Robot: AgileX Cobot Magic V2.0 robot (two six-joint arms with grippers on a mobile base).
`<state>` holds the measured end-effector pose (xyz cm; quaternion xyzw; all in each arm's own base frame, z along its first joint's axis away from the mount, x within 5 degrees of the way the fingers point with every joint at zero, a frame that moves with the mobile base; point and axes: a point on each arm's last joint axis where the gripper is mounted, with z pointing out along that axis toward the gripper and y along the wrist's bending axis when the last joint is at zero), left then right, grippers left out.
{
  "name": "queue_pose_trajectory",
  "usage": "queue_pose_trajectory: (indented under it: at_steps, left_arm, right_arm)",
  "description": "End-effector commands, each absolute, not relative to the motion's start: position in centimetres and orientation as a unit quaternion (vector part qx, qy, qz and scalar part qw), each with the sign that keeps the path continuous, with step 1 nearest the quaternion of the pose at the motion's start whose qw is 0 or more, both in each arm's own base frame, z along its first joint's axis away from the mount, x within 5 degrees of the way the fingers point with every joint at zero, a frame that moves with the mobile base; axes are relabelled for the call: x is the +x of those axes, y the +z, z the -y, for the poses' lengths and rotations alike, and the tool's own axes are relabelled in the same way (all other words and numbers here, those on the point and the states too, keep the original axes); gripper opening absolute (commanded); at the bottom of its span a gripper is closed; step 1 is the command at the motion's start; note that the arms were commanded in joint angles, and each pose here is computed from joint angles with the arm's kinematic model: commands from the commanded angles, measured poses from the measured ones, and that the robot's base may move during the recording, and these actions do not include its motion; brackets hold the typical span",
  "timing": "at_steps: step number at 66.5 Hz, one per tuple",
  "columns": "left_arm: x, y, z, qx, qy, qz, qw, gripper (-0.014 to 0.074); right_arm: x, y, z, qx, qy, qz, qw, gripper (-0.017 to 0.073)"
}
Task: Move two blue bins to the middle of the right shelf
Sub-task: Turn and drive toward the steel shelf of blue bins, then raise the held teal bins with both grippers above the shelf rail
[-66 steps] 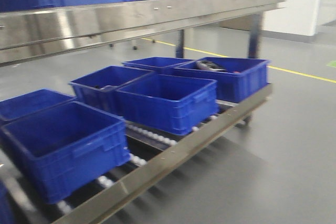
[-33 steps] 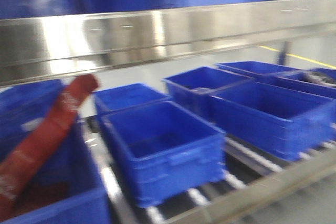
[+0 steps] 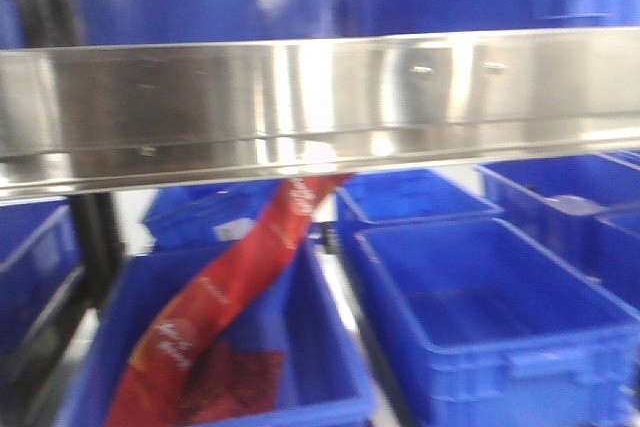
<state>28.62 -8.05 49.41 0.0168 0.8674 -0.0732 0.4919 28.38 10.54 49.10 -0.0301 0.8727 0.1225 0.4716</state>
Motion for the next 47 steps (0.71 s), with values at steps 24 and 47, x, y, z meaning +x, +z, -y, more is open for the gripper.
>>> queue_pose_trajectory:
  at_steps: [24,47]
  left_arm:
    - [28.13,51.28,8.6,0.02,-0.118,-0.83,0.544,-0.0111]
    - [28.13,51.28,8.6,0.02,-0.118,-0.83,0.544,-0.0111]
  right_arm:
    - [27.71,51.01,-11.33,-0.037,0.18,-0.836,0.518,-0.0164]
    - [27.71,51.01,-11.33,-0.037,0.18,-0.836,0.518,-0.0164]
